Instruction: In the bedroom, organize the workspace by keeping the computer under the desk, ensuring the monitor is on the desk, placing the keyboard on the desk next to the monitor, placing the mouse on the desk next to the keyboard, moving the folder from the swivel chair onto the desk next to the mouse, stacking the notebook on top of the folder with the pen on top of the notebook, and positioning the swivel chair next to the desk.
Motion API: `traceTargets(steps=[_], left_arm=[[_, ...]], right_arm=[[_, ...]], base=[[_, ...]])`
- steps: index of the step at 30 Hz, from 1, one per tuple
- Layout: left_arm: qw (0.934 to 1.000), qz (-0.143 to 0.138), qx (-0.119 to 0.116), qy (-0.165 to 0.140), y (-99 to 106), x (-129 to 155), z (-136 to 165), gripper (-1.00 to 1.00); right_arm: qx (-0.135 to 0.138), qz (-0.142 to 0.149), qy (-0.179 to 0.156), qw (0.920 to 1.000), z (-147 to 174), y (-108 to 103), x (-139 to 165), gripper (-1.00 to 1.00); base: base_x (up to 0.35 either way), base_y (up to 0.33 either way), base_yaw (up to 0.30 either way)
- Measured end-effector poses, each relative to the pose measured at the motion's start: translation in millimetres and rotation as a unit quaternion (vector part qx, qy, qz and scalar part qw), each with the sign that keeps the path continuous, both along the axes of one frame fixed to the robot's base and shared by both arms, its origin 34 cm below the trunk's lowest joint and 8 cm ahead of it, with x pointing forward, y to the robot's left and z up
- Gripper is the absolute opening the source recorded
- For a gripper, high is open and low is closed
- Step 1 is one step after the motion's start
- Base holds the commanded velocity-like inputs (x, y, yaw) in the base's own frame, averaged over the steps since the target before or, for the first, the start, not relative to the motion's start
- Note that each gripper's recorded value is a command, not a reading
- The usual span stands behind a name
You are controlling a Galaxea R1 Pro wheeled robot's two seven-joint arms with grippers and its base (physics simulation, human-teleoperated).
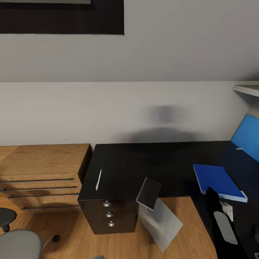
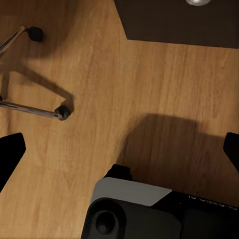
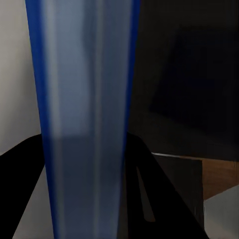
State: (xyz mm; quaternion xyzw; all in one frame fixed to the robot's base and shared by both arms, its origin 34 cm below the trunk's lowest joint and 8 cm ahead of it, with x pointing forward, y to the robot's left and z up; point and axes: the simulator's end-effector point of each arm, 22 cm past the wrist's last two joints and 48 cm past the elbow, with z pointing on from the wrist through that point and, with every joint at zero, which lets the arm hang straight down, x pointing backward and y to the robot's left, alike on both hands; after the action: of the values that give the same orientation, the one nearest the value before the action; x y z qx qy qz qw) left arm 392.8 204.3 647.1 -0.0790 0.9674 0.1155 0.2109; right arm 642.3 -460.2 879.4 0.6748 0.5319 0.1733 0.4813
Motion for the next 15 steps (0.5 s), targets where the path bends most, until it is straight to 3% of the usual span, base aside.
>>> traceTargets(steps=[3, 15], left_arm=[[1.0000, -0.001, -0.001, -0.001, -2.1, 0.2, 0.3, 1.00], [1.0000, -0.001, -0.003, -0.002, -3.3, 2.9, -2.5, 1.00]], right_arm=[[0.003, -0.024, 0.000, 0.9997, -1.3, -18.3, -10.3, -1.00], [0.001, -0.031, 0.013, 0.9994, -12.8, -31.9, -16.5, -1.00]], base=[[0.000, 0.000, 0.000], [0.000, 0.000, 0.000]])
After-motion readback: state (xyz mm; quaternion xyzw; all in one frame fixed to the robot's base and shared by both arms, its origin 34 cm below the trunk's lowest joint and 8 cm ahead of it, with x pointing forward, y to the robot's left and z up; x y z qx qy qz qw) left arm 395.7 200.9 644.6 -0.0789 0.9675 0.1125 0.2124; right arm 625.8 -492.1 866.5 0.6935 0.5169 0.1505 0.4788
